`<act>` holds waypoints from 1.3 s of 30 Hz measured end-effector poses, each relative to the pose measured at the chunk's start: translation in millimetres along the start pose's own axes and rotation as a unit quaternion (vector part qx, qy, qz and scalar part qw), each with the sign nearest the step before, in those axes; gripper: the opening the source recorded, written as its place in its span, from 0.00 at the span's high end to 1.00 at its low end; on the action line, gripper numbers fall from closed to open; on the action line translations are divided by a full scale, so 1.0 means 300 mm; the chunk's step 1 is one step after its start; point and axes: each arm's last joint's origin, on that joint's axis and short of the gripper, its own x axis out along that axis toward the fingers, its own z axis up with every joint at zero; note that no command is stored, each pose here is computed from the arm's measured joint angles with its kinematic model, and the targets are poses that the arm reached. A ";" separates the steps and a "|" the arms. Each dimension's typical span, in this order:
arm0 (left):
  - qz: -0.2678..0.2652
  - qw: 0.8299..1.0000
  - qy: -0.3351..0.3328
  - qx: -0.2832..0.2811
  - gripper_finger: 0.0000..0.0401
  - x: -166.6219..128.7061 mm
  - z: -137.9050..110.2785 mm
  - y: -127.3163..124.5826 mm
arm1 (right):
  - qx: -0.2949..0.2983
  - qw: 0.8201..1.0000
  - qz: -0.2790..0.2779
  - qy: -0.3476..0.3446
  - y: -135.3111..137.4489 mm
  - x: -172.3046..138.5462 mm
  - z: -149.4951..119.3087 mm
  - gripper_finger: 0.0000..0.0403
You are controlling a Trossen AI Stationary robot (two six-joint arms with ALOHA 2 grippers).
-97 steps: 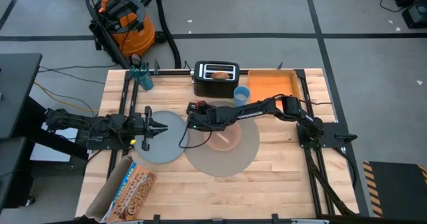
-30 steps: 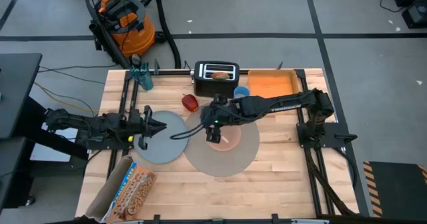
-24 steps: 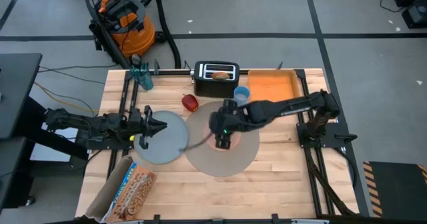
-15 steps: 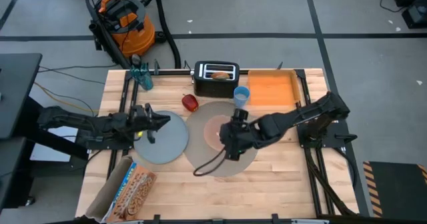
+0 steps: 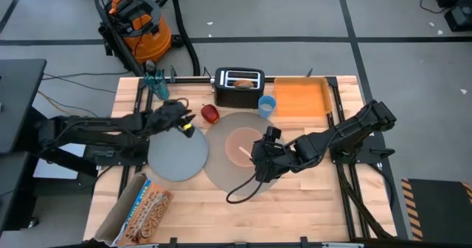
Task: Arrange a breakfast setting
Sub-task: Put the apple to the top left of the gray placemat
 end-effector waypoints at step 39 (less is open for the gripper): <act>-0.097 0.984 0.073 0.127 0.61 0.241 -0.067 -0.011 | 0.026 0.999 0.026 0.020 -0.003 0.014 -0.014 0.28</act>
